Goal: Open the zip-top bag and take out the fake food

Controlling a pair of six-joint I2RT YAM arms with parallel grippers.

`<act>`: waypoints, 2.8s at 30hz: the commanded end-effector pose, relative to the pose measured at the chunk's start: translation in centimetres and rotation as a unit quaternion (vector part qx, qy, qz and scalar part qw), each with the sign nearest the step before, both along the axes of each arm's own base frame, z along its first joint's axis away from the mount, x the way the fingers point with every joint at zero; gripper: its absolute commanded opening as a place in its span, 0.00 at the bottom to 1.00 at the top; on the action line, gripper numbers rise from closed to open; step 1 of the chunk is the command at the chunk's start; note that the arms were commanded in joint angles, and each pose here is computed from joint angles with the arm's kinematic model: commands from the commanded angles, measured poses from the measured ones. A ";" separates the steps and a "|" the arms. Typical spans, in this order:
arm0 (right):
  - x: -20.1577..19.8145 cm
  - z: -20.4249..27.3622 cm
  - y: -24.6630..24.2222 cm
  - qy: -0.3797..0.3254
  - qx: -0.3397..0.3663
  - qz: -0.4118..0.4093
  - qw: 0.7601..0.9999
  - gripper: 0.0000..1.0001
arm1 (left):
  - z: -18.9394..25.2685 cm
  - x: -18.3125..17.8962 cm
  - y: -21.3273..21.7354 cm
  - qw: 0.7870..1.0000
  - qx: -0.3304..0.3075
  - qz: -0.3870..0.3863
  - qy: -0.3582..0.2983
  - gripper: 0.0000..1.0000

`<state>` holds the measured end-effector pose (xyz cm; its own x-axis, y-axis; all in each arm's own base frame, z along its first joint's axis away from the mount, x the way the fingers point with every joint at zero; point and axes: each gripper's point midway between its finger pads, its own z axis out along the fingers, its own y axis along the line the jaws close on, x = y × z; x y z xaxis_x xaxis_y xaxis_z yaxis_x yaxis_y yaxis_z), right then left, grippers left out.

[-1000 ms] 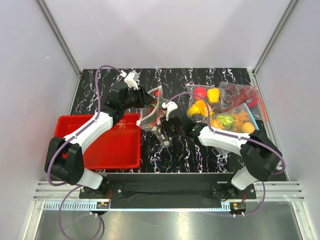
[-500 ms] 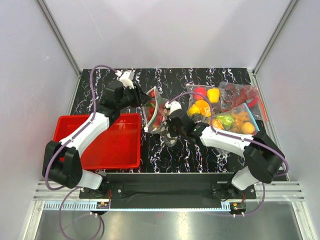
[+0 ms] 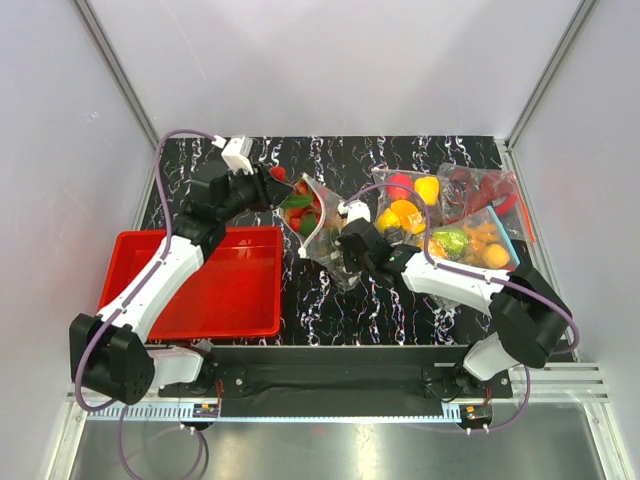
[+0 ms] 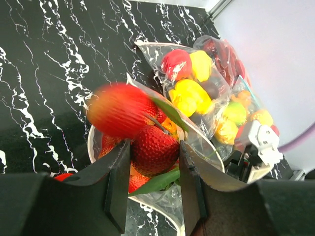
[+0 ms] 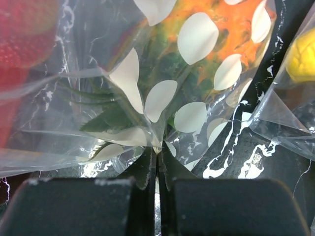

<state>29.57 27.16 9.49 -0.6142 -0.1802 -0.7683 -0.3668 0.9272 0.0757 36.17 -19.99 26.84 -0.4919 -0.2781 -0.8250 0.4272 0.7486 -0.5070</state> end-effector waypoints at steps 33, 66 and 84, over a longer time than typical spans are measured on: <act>1.5 1.9 -3.0 -0.007 0.031 -0.047 0.998 0.00 | 4.0 -8.6 12.5 0.963 0.041 0.244 -0.105 0.00; 1.2 2.6 -2.5 -0.003 0.046 -0.037 0.998 0.00 | -4.3 -8.6 13.7 0.956 0.099 0.278 -0.009 0.69; 1.3 2.8 -2.2 -0.004 0.055 -0.033 0.998 0.00 | 1.1 -6.3 6.7 0.984 0.040 0.146 -0.090 0.72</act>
